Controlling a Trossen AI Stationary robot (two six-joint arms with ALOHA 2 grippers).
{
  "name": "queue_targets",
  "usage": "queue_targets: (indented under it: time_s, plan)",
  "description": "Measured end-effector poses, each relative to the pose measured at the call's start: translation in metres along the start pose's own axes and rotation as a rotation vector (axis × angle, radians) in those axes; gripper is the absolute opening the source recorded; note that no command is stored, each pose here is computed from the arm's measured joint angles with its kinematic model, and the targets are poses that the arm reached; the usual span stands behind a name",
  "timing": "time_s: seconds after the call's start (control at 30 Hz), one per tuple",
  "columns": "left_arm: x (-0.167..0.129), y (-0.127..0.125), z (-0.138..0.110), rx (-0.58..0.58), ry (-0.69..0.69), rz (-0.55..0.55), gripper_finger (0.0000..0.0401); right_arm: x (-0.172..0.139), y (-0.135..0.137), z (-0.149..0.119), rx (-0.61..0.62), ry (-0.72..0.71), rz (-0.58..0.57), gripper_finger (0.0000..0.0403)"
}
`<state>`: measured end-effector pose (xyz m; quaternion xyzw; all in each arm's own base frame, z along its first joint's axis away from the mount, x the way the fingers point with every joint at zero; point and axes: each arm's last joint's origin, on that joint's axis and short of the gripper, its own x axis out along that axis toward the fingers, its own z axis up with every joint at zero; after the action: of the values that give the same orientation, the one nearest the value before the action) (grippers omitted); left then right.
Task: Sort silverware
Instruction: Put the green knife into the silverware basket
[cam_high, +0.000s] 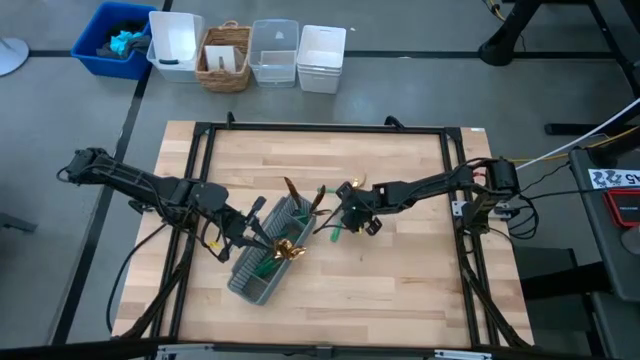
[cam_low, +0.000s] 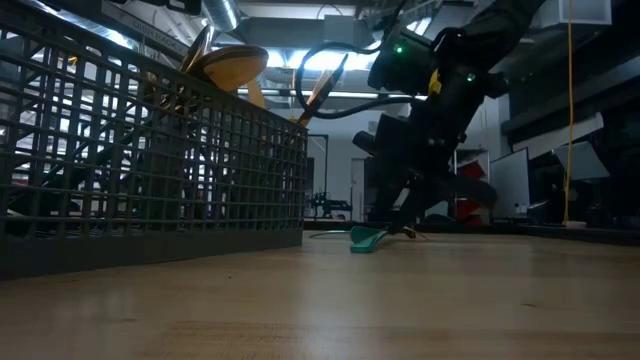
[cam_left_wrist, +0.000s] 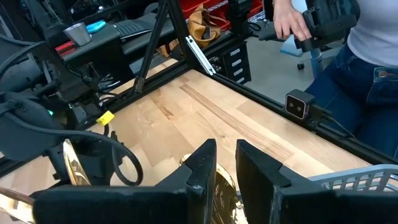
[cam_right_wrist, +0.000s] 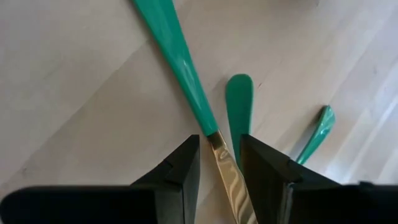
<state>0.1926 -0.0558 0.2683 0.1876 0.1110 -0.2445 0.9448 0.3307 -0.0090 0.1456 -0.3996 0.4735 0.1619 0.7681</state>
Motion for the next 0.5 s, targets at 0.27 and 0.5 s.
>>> queue_targets:
  time_s: [0.27, 0.5]
  plan:
    - [0.000, 0.000, 0.000, 0.000, 0.000, 0.000, 0.0054, 0.001, 0.001, 0.001, -0.026, -0.012, 0.004, 0.0115]
    - [0.000, 0.000, 0.000, 0.000, -0.001, 0.000, 0.0054, 0.016, 0.005, 0.000, -0.032, 0.014, 0.029, 0.0115]
